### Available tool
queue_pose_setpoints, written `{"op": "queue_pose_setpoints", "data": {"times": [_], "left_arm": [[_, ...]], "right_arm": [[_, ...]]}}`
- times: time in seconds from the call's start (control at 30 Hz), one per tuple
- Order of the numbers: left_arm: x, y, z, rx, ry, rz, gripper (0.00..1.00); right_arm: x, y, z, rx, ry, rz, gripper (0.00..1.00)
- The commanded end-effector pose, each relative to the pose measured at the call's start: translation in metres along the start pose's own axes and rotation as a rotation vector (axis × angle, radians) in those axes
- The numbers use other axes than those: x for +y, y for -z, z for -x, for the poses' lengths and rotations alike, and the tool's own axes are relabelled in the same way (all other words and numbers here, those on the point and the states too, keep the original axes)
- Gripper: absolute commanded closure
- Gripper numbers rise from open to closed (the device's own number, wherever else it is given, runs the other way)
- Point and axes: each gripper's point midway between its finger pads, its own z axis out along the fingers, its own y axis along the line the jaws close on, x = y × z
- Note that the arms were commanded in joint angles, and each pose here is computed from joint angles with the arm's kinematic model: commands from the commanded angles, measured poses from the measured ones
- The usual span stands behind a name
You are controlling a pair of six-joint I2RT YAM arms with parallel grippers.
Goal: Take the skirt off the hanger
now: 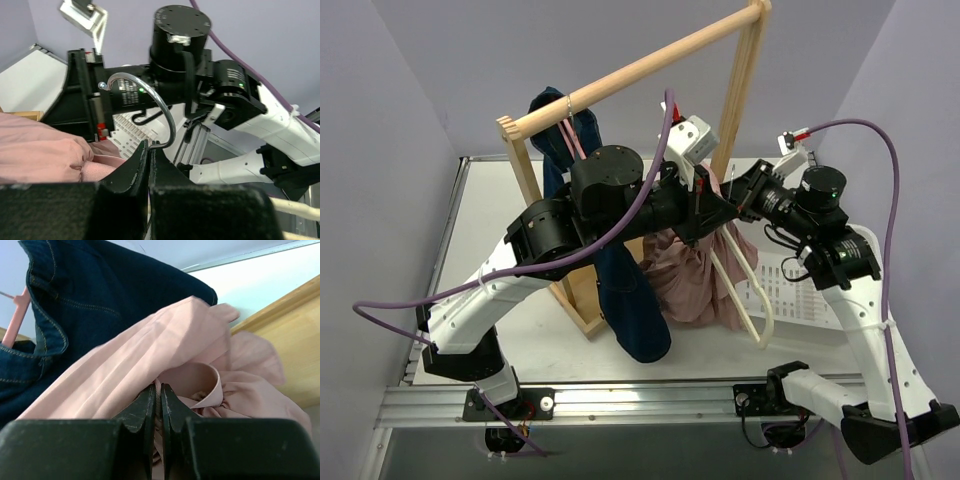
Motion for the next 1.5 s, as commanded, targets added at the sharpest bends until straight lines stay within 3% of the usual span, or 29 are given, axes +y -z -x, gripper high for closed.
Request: {"op": "queue_pose_setpoints", "data": {"times": [0.0, 0.57, 0.9, 1.47], "left_arm": [[-0.033, 0.024, 0.044, -0.13, 0.027, -0.144, 0.98], [-0.039, 0.032, 0.023, -0.077, 0.063, -0.196, 0.98], [-0.058, 0.023, 0.02, -0.047, 0.138, -0.294, 0.98], [-0.095, 0.045, 0.042, -0.054, 0.236, -0.471, 0.98]], "right_arm": [[0.019, -0.015, 0.025, -0.074, 0.035, 0.078, 1.0], [0.037, -0.079, 0.071, -0.142, 0.027, 0.107, 1.0], [0.023, -0.107, 0.07, -0.131, 0.01, 0.08, 1.0], [-0.006, -0.151, 0.057, -0.1, -0.039, 0.056, 1.0]]}}
